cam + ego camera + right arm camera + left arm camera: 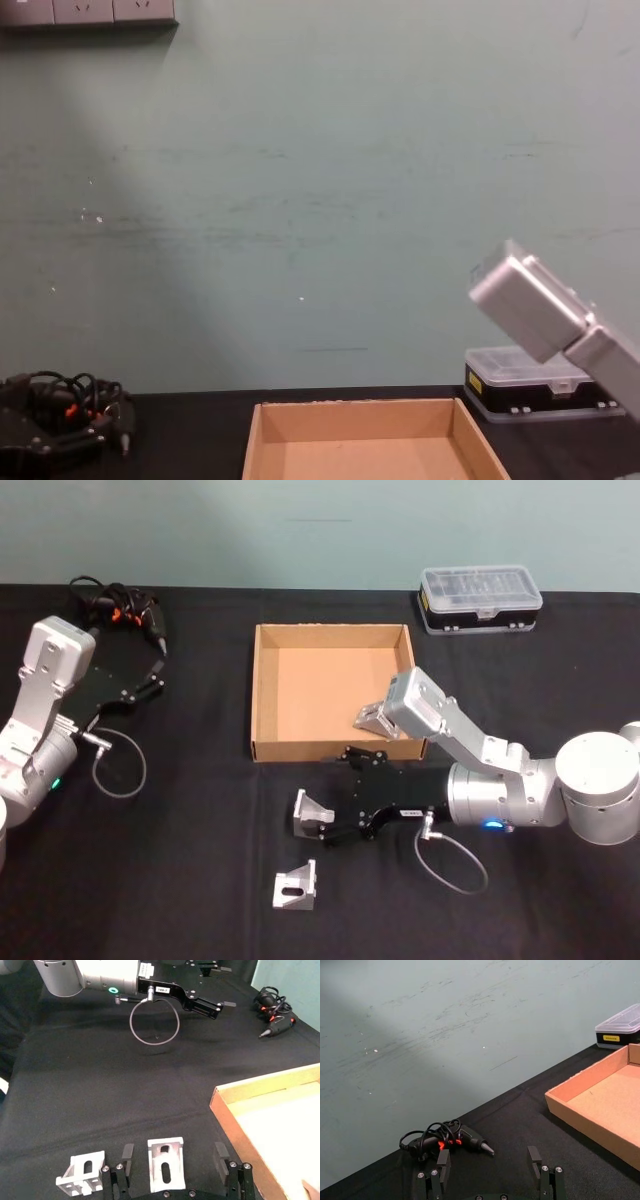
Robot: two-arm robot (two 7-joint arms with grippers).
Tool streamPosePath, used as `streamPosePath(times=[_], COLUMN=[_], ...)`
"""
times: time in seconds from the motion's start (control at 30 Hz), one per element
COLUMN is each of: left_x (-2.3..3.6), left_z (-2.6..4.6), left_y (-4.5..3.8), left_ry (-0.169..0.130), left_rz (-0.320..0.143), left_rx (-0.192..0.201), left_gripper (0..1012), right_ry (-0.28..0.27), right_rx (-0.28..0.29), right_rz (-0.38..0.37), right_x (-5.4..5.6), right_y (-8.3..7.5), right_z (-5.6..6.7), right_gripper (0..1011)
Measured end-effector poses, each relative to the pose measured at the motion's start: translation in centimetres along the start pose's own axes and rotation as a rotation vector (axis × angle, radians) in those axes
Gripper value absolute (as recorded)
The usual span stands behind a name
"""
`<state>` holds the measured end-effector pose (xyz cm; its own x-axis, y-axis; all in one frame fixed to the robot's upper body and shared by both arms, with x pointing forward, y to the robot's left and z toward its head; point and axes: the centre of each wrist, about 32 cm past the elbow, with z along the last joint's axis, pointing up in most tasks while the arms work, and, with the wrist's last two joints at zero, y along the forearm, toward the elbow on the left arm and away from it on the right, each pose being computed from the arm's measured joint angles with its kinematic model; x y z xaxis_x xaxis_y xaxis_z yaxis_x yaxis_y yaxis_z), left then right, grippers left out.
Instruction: Use one hand to pick up the angle iron from the table and place it into the box.
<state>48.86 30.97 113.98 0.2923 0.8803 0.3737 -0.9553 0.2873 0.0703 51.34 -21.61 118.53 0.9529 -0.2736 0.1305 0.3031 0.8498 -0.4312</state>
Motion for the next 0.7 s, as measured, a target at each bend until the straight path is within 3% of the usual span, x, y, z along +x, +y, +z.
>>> streamPosePath(times=[0.7], left_x=[0.00], left_z=[0.00], left_y=[0.00], left_ry=[0.000], left_rz=[0.000], left_rx=[0.000], left_gripper=[1000], right_ry=[-0.006], right_rx=[-0.013], right_rz=[0.037], right_x=[0.3], right_y=[1.8], right_z=[0.0], right_gripper=[1000])
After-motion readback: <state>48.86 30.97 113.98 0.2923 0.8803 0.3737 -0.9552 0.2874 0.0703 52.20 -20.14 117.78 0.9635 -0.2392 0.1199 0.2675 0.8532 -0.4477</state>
